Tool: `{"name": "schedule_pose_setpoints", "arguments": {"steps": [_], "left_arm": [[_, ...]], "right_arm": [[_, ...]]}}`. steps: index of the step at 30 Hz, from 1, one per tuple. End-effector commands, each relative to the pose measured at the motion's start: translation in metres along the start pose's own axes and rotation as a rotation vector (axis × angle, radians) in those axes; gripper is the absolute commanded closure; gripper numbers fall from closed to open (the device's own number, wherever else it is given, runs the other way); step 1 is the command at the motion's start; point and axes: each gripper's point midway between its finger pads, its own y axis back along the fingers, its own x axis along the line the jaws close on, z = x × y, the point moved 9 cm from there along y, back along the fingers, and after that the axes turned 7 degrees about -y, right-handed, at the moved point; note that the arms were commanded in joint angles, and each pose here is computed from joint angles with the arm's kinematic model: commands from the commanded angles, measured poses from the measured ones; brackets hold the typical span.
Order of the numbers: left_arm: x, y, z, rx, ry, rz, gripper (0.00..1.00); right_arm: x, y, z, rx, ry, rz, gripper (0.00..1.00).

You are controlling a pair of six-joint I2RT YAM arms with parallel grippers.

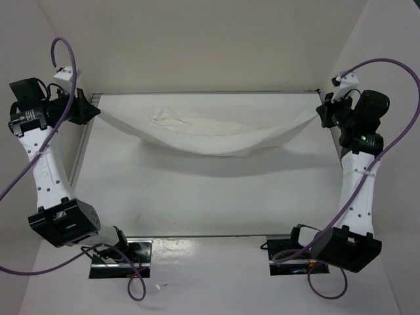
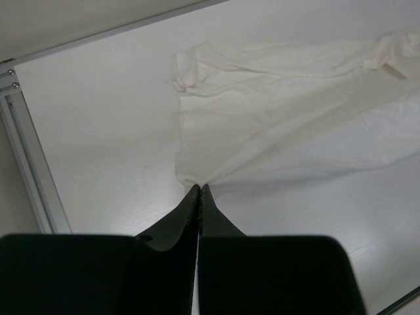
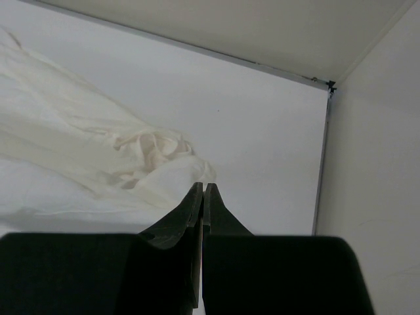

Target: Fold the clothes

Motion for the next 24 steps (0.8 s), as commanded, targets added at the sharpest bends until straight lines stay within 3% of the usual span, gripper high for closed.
{"name": "schedule_pose_setpoints", "arguments": {"steps": [1, 9, 24], "left_arm": [[-0.024, 0.038, 0.043, -0.142, -0.084, 0.05, 1.0], [-0.049, 0.08, 0.078, -0.283, -0.098, 0.179, 1.0], [-0.083, 0.147, 0.13, -0.49, -0.115, 0.469, 1.0]], "right_arm": [[0.015, 0.048, 0.062, -0.216, 0.083, -0.062, 1.0], [0.026, 0.097, 0.094, -0.398, 0.13, -0.22, 1.0], [0.039, 0.159, 0.141, -0.565, 0.155, -0.384, 1.0]]}}
